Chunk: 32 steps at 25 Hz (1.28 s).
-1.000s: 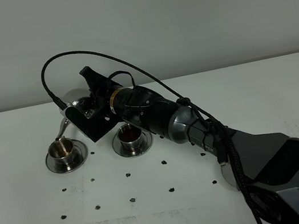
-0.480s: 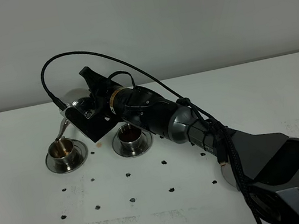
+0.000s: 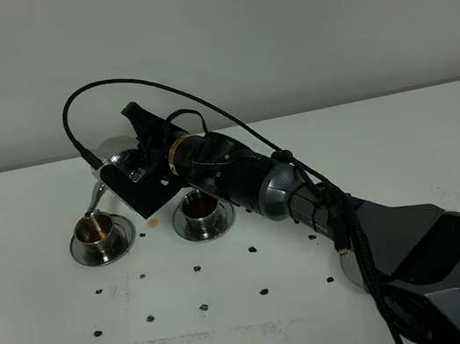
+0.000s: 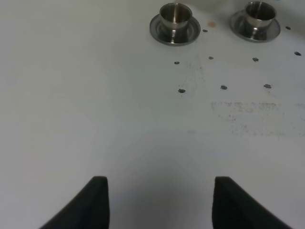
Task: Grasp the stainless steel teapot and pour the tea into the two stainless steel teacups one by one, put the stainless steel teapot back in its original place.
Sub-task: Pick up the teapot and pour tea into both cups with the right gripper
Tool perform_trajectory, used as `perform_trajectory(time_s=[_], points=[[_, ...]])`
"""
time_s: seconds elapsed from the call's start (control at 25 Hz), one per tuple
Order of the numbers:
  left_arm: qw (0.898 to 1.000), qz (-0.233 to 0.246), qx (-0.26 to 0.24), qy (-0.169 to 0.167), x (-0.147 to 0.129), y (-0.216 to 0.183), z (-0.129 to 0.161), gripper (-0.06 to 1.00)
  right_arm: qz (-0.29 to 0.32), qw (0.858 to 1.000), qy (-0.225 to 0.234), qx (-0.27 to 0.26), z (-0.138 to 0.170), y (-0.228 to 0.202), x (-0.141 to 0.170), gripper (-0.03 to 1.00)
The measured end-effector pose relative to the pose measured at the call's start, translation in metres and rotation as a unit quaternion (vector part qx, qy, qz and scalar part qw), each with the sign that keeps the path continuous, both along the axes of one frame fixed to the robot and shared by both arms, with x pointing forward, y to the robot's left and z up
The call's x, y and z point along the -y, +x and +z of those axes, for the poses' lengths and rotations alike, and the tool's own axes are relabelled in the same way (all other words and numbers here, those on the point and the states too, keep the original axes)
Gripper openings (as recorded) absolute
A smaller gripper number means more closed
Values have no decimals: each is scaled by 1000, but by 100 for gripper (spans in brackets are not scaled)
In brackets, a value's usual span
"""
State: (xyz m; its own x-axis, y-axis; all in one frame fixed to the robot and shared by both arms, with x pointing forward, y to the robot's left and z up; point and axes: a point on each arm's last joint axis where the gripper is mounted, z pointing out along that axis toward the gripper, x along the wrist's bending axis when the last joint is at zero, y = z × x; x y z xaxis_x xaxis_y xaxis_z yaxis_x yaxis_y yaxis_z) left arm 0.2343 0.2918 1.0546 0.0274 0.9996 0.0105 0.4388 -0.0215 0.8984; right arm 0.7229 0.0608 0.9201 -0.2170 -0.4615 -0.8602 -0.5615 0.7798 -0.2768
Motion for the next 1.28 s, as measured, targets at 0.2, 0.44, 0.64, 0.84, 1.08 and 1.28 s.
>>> perform_trajectory(time_s=[0.2,0.44,0.64,0.84,1.08,1.28], points=[[1000,0,0,0,0,0,0,54,0,1000,0,0,0,0,0,21],[1000,0,0,0,0,0,0,54,0,1000,1,0,0,0,0,21],[1000,0,0,0,0,0,0,54,0,1000,2,-1,0,0,0,21],[1000,0,0,0,0,0,0,54,0,1000,2,-1,0,0,0,21],[1000,0,0,0,0,0,0,54,-1,1000,3,-2,0,0,0,21],[1000,0,0,0,0,0,0,54,-1,1000,3,-3,0,0,0,21]])
